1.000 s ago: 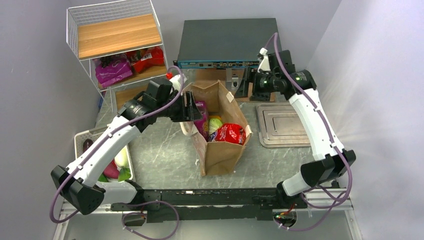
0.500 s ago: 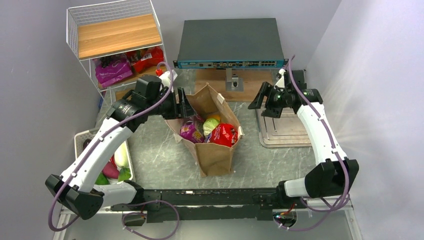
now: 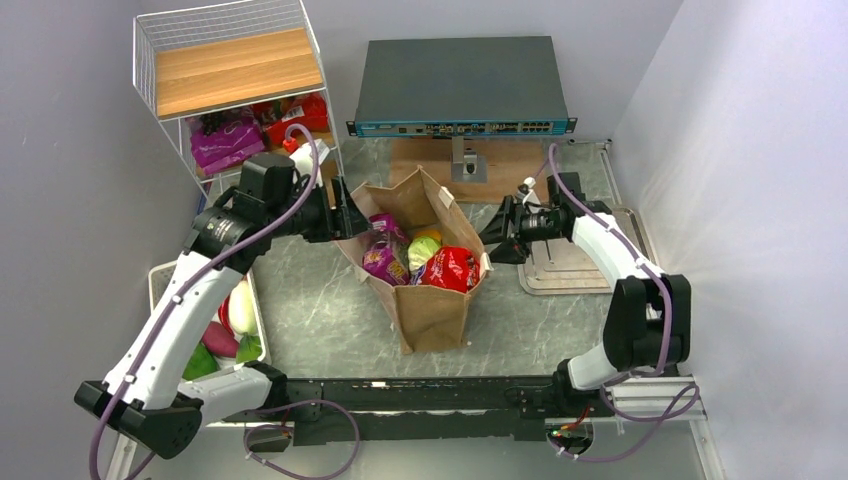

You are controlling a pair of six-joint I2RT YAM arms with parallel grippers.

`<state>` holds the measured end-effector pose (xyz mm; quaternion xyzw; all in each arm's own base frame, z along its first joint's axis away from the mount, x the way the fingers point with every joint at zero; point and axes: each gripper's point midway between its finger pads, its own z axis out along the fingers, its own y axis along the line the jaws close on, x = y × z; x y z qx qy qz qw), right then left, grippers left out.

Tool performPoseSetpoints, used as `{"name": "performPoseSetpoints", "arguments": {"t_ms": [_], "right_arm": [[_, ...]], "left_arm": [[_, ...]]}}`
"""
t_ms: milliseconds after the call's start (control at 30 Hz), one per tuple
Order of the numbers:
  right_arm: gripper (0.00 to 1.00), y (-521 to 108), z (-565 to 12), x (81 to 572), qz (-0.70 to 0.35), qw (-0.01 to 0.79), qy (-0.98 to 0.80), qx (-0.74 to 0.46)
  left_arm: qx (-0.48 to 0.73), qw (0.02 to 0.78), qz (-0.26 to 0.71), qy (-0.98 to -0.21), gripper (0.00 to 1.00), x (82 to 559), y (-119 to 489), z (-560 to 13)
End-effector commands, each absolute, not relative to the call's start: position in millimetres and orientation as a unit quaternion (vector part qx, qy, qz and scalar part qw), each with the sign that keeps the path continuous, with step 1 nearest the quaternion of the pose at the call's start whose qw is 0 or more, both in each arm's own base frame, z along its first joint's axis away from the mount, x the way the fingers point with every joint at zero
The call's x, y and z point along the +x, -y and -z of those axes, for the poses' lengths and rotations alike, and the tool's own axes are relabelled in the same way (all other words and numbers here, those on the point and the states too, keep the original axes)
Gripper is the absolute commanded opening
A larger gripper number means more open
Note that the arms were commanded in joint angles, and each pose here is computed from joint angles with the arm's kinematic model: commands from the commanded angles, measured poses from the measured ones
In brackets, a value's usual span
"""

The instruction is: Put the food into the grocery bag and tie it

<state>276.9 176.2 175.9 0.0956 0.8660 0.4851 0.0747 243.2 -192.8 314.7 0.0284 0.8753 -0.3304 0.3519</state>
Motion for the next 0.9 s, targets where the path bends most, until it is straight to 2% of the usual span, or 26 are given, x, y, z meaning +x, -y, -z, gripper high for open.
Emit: {"name": "performPoseSetpoints", "arguments": {"t_ms": [0, 167, 433, 533, 700, 800, 867], "right_arm": [[0.64, -181.9, -160.3, 270.7, -0.508, 0.024, -0.854, 0.108], [0.62, -185.9, -147.9, 261.2, -0.520, -0.006, -0.845, 0.123], [0.48, -204.1, -143.2, 255.8, -0.525, -0.031, -0.845, 0.092], [0.36, -207.3, -143.2, 254.8, -0.522, -0.032, -0.848, 0.085], [0.11, -205.8, -150.6, 256.1, -0.516, -0.018, -0.852, 0.083], [0.02, -202.0, -159.7, 261.2, -0.499, 0.005, -0.863, 0.078], [0.00, -199.0, -169.1, 265.8, -0.487, 0.023, -0.870, 0.074]], "left_arm": [[0.033, 0.381, 0.325, -0.865, 0.69, 237.0, 181.2, -334.4], [0.028, 0.381, 0.320, -0.867, 0.69, 231.8, 175.6, -331.5], [0.019, 0.388, 0.304, -0.870, 0.68, 230.5, 165.6, -326.6], [0.017, 0.387, 0.301, -0.872, 0.68, 230.2, 163.8, -323.4], [0.011, 0.389, 0.298, -0.871, 0.68, 227.3, 159.8, -317.2], [0.003, 0.384, 0.290, -0.877, 0.68, 224.0, 155.3, -306.2], [-0.004, 0.380, 0.285, -0.880, 0.68, 221.3, 151.8, -299.5]]}}
